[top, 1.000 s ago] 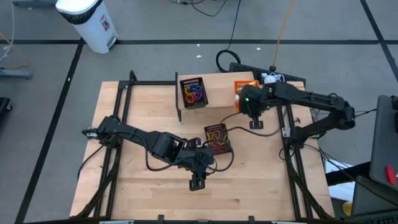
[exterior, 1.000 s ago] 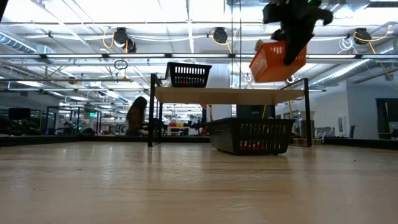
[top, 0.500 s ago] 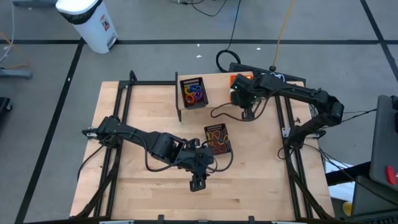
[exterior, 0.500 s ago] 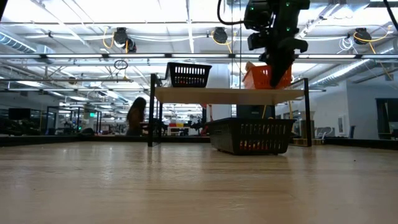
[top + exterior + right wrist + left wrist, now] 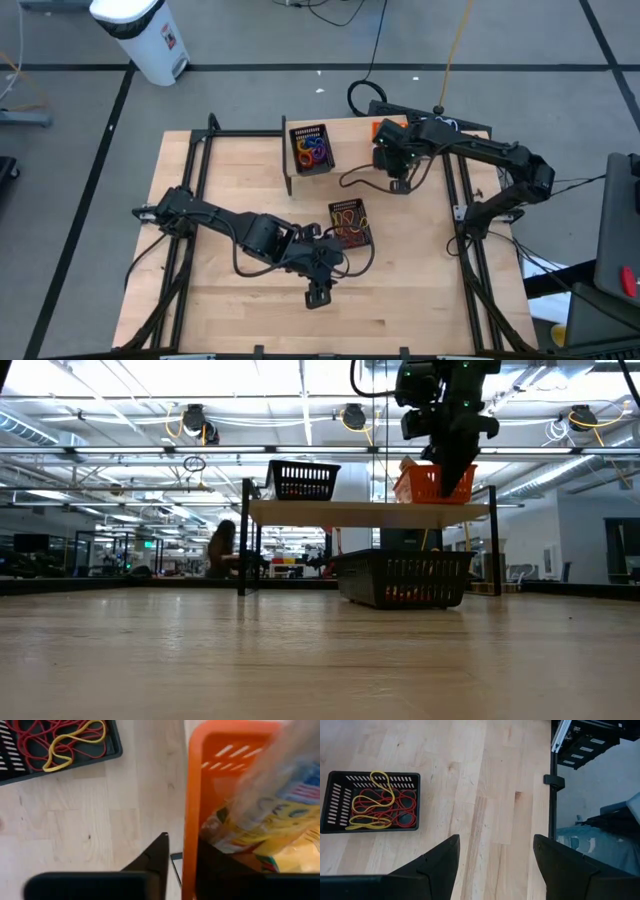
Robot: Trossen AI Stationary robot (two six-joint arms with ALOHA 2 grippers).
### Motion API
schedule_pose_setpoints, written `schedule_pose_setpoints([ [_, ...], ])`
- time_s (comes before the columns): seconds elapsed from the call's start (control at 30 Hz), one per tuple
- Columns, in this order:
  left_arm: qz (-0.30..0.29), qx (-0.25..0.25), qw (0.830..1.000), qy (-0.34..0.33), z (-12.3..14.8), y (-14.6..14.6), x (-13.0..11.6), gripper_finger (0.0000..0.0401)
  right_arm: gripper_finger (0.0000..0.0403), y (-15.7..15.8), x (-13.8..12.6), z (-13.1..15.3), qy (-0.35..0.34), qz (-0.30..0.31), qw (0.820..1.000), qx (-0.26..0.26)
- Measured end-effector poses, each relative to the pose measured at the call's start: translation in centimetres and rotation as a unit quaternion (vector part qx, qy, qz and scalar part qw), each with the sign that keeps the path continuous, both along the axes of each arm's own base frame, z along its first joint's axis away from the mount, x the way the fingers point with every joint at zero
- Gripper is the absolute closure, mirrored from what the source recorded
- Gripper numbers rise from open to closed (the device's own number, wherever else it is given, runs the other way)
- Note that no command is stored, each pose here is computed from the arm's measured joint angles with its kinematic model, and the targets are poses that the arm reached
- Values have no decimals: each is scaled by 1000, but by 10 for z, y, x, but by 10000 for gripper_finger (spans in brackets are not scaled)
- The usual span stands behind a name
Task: Pick & Place Office Desk Supplies
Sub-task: Put the orange bin with crayon bag on the shelf, then adjust the black bin on the shelf
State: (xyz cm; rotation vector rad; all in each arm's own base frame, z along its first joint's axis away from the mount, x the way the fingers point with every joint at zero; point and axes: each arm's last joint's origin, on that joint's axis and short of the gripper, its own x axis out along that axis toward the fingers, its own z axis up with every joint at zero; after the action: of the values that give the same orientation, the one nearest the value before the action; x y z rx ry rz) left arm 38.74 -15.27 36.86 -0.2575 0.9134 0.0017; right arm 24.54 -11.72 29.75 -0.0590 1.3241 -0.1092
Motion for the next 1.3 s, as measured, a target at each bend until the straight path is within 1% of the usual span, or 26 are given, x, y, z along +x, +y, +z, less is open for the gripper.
schedule_pose_setpoints([
  [0.13, -1, -1, 1000, 0, 0, -1, -1, 146, 304, 0, 0, 0, -1, 1, 1000, 2],
  [0.47, 0, -2, 1000, 0, 0, -2, -1, 146, 151, -1, 2, 0, -11, -3, 1000, -3],
  [0.6, 0, -2, 1000, 0, 0, -2, -1, 146, 113, -1, 2, 0, -10, -3, 1000, -3],
  [0.7, 0, -2, 1000, 0, 0, -2, -1, 146, 106, 0, 1, 1, -8, -3, 1000, -2],
  [0.87, -1, -2, 1000, 0, 0, -2, -1, 146, 113, 4, -7, 11, -22, -1, 1000, -11],
  [1.07, -1, -4, 1000, -4, 1, -3, 0, 146, 115, 12, -24, 32, -62, 6, 998, -33],
  [1.3, -1, -4, 1000, -4, 1, -3, 0, 146, 116, 27, -44, 56, -119, 21, 991, -59],
])
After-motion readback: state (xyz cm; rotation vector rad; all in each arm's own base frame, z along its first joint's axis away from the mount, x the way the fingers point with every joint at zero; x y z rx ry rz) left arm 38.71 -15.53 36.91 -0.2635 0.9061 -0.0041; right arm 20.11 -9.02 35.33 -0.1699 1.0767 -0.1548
